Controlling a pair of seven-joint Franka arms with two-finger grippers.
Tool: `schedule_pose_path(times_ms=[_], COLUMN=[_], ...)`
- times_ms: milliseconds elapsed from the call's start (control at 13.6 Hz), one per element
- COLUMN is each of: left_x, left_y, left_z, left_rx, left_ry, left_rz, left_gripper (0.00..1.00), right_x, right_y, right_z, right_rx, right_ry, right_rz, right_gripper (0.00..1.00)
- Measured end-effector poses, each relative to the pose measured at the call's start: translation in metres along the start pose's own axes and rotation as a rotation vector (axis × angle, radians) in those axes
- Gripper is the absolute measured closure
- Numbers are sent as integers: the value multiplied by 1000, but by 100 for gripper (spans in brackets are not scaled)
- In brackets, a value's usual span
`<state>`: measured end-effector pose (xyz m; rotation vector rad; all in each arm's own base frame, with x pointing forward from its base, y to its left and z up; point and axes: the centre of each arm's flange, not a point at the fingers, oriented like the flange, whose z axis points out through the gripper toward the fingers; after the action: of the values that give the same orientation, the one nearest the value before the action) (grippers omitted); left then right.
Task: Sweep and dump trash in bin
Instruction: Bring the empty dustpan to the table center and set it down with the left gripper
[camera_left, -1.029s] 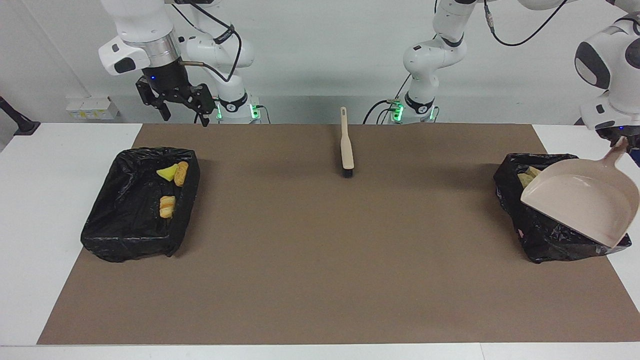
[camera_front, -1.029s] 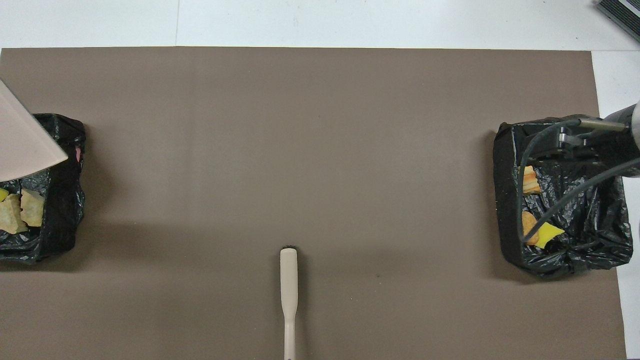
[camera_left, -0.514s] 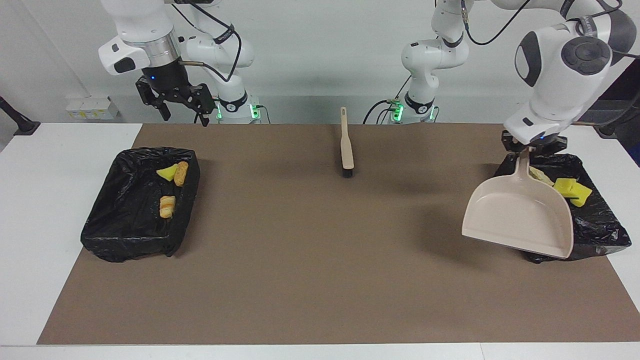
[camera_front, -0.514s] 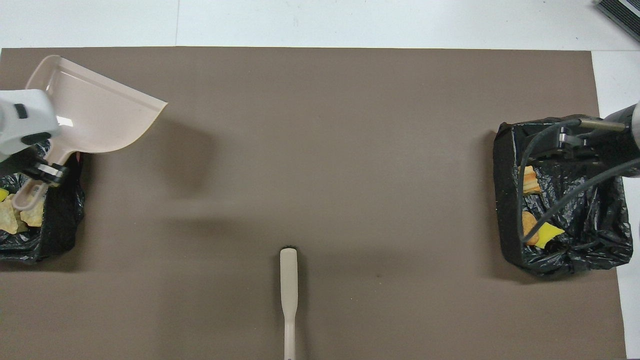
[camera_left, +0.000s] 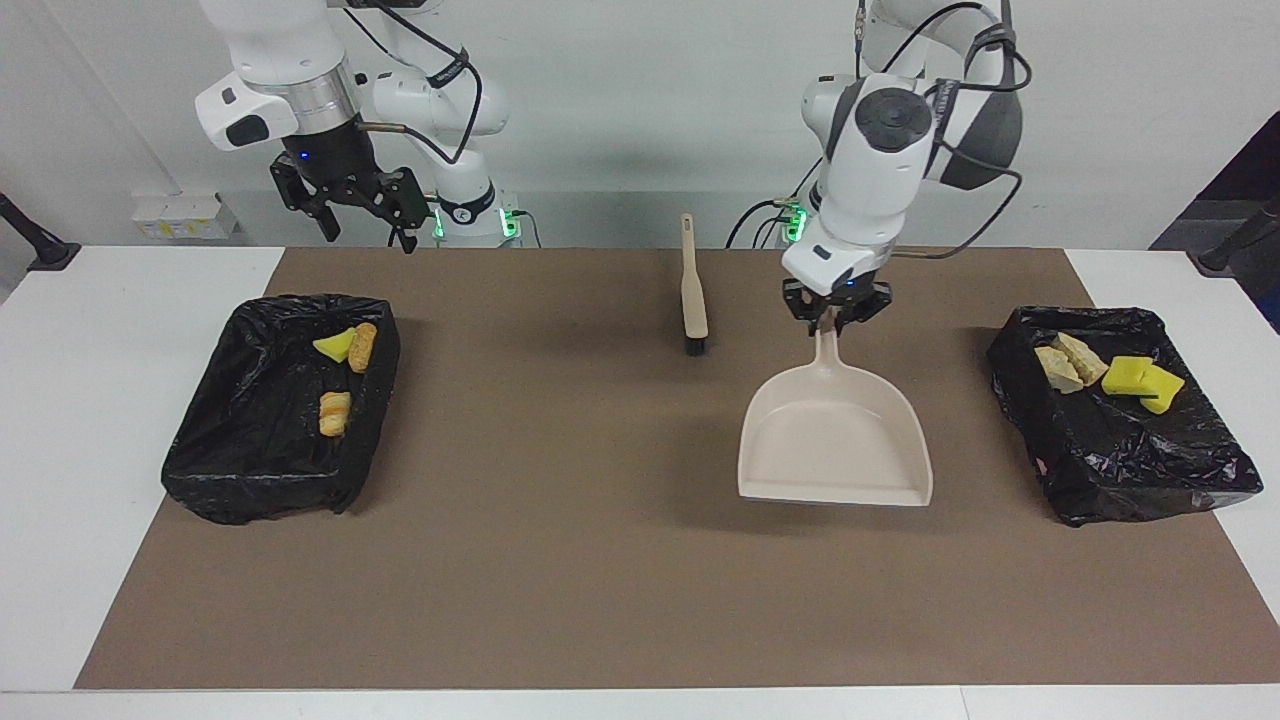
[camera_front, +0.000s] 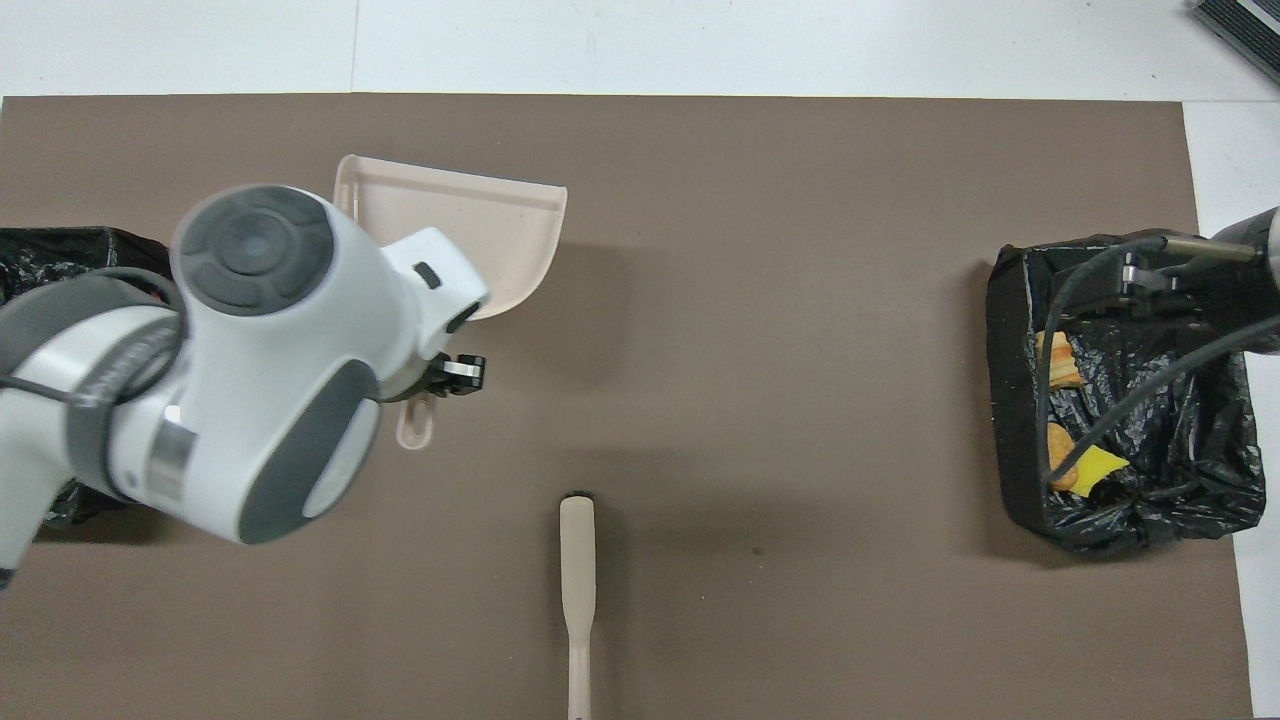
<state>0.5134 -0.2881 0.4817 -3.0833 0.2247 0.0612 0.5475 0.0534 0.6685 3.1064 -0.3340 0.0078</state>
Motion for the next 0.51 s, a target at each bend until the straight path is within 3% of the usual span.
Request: schedule_pose_path(times_ms=[220,514], left_x=[5,23], left_y=[68,77], left_z=[53,85], left_rx=[-43,-89], left_ry=[31,72], left_rz=[-31,-45], left_gripper=[69,69], right_x=[1,1], right_y=[2,3], right_z=[0,1], right_rx=[-1,-2], right_ry=[0,-1], right_rz=[5,6], right_gripper=[0,0])
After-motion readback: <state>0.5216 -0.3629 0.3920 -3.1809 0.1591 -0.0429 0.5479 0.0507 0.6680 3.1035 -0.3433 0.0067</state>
